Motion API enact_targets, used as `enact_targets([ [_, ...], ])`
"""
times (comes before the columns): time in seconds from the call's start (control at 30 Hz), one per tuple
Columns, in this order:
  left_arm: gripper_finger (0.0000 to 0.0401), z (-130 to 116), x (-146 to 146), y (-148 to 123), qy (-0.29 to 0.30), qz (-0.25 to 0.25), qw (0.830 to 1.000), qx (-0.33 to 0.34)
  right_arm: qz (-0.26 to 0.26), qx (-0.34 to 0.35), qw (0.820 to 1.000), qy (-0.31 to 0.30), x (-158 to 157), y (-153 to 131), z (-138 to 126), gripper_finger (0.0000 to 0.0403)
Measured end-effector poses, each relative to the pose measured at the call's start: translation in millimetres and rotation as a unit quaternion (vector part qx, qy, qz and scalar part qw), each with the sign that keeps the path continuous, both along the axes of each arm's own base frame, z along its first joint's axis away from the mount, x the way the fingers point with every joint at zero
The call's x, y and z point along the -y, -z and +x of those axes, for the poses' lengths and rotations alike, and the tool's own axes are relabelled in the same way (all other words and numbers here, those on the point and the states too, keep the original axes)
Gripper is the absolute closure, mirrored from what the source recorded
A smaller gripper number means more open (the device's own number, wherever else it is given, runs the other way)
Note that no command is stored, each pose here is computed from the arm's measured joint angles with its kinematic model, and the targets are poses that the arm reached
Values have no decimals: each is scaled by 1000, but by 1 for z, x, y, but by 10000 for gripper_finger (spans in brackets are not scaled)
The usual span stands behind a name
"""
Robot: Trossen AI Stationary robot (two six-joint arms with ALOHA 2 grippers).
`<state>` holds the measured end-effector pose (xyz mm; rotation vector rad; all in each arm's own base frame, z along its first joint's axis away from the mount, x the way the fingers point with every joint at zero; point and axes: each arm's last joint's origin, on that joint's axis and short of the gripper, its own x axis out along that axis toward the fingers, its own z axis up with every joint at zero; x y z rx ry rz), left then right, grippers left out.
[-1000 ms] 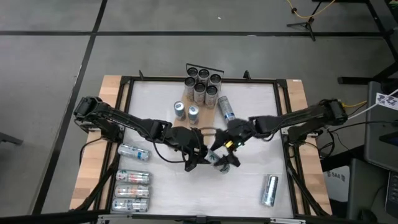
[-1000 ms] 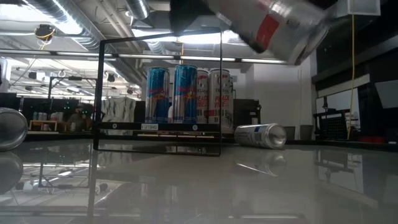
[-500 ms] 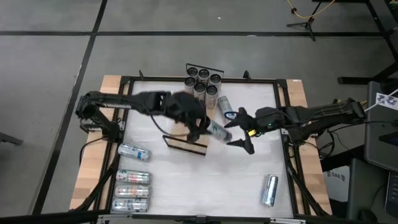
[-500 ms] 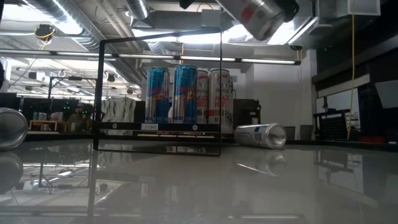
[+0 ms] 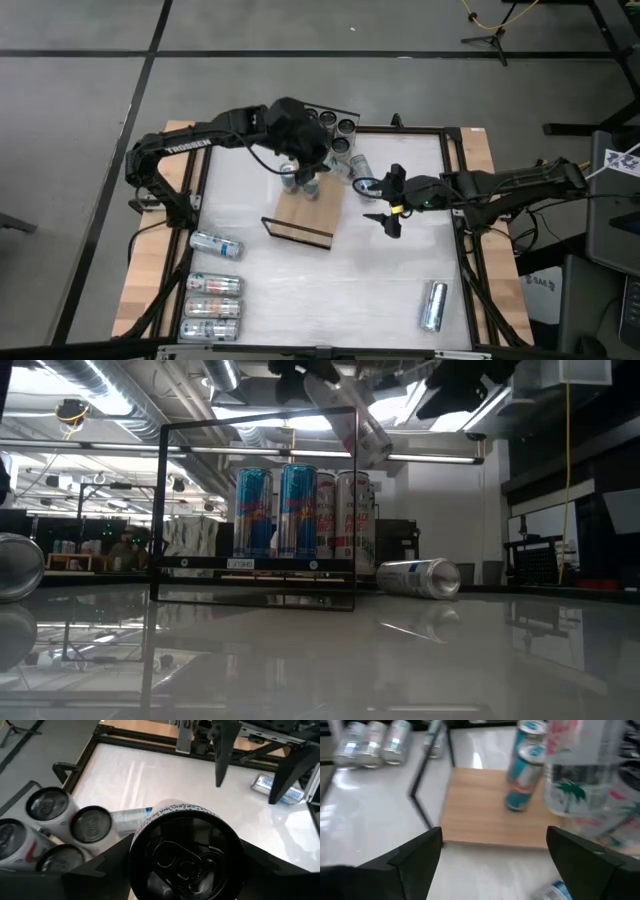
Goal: Place canned beverage on shelf
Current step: Put the top right pink soda can on the shelf aligned with the other pink soda can
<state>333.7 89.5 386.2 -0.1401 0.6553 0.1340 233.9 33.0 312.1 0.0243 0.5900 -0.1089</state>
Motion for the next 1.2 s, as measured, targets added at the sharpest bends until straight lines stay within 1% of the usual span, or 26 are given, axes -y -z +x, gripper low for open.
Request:
enact_targets([
  [0.1, 157, -4, -11, 1, -5, 1, 1000, -5, -13, -15, 1000, 14, 1, 4, 1, 51],
  [0.27, 157, -4, -21, 6, -5, -1, 1000, -19, -13, -36, 999, 24, 6, 12, 8, 51],
  [0.5, 157, 11, -28, 31, 9, -11, 998, -60, -15, -65, 996, 63, 24, 27, 24, 51],
  [0.8, 157, 26, -33, 55, 22, 0, 995, -97, -18, -110, 989, 102, 47, 54, 44, 52],
  [0.9, 157, 29, -34, 60, 21, -1, 994, -103, -32, -130, 986, 95, 53, 64, 50, 52],
  [1.2, 157, 33, -36, 66, 15, 3, 994, -113, -60, -145, 985, 73, 59, 84, 68, 52],
])
